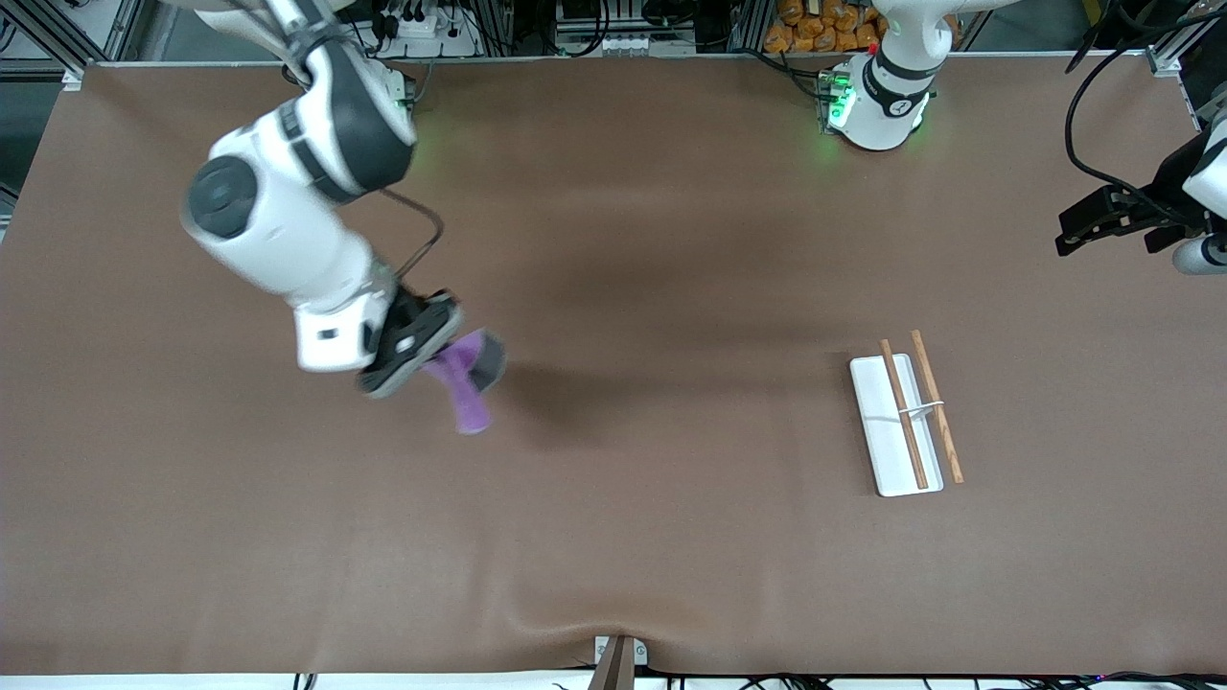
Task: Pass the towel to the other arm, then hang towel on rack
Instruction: 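Lift the towel with the right gripper while the left gripper approaches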
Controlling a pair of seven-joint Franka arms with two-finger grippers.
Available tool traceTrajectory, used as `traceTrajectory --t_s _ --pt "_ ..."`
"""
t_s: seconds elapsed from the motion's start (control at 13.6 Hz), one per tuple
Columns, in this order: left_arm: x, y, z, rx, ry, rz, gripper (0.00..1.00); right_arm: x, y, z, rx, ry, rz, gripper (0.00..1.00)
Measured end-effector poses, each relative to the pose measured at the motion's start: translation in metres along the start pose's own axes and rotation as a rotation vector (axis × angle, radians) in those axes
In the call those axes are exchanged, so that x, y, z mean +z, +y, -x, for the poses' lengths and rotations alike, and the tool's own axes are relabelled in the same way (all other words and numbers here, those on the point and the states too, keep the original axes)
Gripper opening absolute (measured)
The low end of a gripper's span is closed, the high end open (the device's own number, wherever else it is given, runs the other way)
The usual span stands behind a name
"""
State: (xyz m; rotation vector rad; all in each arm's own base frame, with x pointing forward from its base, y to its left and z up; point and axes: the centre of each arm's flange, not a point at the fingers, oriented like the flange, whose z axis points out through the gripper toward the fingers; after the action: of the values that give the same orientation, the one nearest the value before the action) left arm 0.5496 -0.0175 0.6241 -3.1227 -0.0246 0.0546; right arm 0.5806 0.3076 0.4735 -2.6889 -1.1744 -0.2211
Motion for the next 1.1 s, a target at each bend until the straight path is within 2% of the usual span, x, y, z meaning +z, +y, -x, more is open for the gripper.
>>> traceTrajectory --t_s 0.37,0.59,0.88,1.1 --pt "0.006 0.001 -0.006 0.003 -0.001 0.002 1.00 -0.004 -0.106 -0.038 -0.167 0.041 -0.020 0.02" --pt "0.014 0.006 -0.013 -0.004 0.003 0.016 1.00 -0.012 -0.166 -0.054 -0.261 0.089 -0.027 0.02" --pt "0.036 0.024 -0.026 -0.086 -0.041 0.135 1.00 -0.010 -0.239 -0.063 -0.366 0.151 -0.039 0.02" --pt "0.063 0.046 -0.039 -0.169 -0.116 0.256 1.00 -0.008 -0.250 -0.064 -0.396 0.166 -0.037 0.02"
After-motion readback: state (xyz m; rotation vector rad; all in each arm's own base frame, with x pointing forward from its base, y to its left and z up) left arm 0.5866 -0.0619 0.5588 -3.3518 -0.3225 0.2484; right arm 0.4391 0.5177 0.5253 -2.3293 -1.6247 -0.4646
